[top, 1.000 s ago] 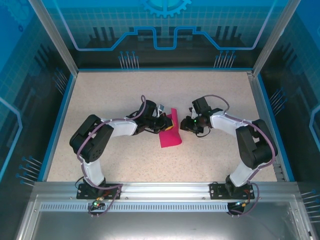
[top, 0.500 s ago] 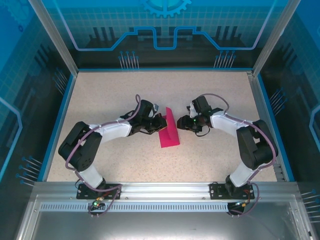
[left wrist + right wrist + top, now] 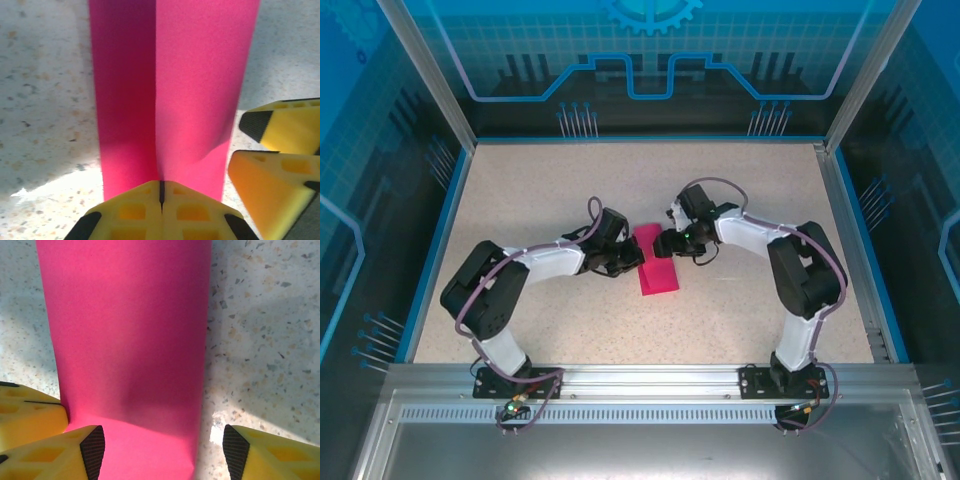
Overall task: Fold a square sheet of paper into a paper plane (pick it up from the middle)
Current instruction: Fold the square sheet of paper in half at the center of the table.
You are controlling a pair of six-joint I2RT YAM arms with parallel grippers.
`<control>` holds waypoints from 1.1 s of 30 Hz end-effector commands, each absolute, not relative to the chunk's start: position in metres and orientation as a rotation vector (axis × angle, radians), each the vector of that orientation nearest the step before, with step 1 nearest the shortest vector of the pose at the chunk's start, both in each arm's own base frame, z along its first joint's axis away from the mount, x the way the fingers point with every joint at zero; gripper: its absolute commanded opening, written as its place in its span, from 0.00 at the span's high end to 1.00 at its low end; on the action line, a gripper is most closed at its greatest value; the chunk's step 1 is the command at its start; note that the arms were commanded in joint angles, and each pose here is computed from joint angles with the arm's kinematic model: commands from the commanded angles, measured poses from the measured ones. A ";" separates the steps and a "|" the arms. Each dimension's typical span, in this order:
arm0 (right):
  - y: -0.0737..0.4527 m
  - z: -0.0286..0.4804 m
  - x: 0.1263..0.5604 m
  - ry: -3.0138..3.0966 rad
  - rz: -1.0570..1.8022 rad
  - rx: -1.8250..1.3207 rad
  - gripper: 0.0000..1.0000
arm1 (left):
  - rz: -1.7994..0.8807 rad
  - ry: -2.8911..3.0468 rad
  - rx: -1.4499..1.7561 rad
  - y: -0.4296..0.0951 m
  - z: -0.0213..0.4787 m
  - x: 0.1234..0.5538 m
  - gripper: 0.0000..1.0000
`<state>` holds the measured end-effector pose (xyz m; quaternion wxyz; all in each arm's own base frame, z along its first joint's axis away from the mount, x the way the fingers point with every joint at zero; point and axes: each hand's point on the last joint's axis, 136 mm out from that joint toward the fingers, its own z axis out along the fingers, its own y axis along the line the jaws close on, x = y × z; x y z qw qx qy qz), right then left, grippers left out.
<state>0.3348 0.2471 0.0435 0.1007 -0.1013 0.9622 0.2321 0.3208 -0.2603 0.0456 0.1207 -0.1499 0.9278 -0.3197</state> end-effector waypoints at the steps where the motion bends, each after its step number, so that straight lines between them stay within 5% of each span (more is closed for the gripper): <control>1: 0.245 0.035 0.330 2.894 0.616 -0.352 0.34 | -0.837 2.760 -0.462 -0.251 0.032 0.318 0.93; 15: 0.252 0.015 0.329 2.970 0.600 -0.348 0.41 | -0.782 2.773 -0.462 -0.245 0.026 0.328 0.88; 27: 0.246 -0.008 0.329 3.023 0.512 -0.224 0.45 | -0.716 2.723 -0.469 -0.225 0.045 0.335 0.70; 33: 0.246 -0.017 0.324 3.031 0.495 -0.288 0.44 | -0.724 2.689 -0.491 -0.216 0.055 0.336 0.68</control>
